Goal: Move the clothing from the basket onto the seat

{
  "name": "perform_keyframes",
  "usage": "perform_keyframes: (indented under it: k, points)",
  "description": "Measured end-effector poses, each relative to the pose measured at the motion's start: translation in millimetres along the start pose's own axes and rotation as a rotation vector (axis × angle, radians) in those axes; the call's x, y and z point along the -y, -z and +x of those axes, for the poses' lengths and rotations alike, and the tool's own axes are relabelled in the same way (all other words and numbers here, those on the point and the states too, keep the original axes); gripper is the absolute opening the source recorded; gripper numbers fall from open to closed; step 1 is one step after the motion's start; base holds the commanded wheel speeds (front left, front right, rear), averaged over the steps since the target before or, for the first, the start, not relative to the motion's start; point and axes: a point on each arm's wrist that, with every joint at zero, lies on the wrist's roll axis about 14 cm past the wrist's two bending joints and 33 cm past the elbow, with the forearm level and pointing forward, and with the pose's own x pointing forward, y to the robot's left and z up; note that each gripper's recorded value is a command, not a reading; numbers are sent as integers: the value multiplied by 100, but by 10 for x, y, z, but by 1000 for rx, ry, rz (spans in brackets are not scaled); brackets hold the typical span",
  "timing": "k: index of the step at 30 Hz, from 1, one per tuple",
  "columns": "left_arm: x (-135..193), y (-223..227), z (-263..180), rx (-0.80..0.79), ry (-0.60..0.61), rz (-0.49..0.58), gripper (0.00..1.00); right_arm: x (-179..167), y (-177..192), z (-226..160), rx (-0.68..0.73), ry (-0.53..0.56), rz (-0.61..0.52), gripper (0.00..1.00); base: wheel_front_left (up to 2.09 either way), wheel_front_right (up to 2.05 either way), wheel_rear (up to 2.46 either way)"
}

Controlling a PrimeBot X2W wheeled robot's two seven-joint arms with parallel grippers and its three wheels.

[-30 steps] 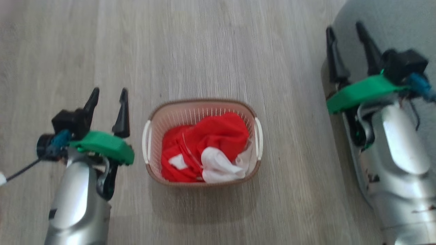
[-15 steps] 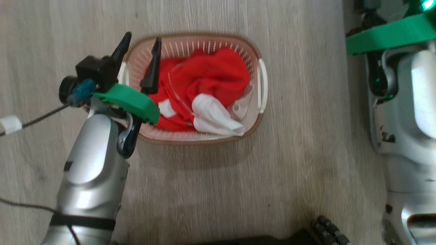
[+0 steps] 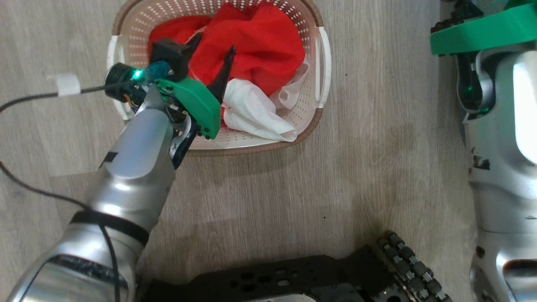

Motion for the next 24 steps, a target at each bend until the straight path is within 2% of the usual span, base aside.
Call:
perform_keyframes:
  k: [5, 15, 18, 24]
  points:
    - [132, 216, 109, -87, 68, 67, 100, 28, 58, -17, -10, 0, -17, 100, 0, 0, 0]
    - [518, 234, 432, -101, 255, 251, 100, 83, 166, -7, -19, 5, -34, 100, 0, 0, 0]
    - [559, 346, 493, -126, 300, 338, 100, 90, 211, -8, -24, 4, -35, 100, 0, 0, 0]
    - [491, 548, 611, -171, 335, 439, 100, 184, 248, -53, -31, 16, -43, 100, 0, 0, 0]
